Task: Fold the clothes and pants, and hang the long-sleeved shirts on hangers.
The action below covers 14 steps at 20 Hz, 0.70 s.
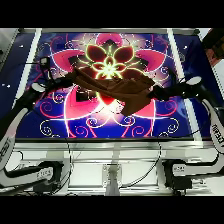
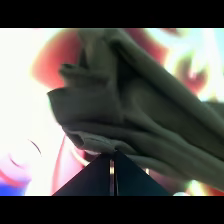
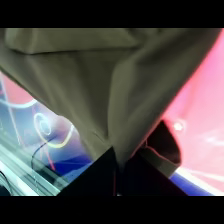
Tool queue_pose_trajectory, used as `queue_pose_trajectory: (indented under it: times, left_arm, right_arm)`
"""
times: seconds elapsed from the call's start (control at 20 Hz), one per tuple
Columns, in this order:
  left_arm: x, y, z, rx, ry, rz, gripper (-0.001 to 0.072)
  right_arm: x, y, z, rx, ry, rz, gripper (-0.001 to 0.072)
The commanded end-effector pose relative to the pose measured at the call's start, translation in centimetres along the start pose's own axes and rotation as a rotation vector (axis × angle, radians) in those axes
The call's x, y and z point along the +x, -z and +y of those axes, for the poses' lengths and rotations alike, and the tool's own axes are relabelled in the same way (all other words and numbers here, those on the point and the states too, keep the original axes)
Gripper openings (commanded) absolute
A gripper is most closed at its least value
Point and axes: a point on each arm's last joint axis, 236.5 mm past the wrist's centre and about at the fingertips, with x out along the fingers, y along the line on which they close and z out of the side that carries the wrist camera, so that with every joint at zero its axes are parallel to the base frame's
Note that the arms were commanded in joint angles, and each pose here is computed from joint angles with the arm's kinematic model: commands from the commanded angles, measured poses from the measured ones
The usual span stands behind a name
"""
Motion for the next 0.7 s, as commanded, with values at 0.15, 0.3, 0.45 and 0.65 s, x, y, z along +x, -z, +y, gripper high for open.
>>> queue_pose_trajectory:
  times: [0.15,0.3,0.45,0.65]
  left_arm:
    - [-9.5,-9.7,1.2,0.077,-0.075,-0.272,0.0016]
    - [-14.2,-13.1,0.8,0.094,-0.098,-0.396,0.0016]
    - [-19.0,-15.9,-0.4,0.118,-0.107,-0.519,0.0016]
    - [-26.9,-19.3,-2.0,0.172,-0.148,-0.711,0.0016]
  right_arm:
    - [-8.1,-4.0,4.5,-0.192,0.130,-0.134,0.0015]
    - [-12.6,-5.4,8.4,-0.294,0.150,-0.262,0.0015]
    - [-17.2,-5.5,12.7,-0.388,0.158,-0.379,0.0015]
    - [-22.9,-3.8,17.5,-0.508,0.193,-0.521,0.0015]
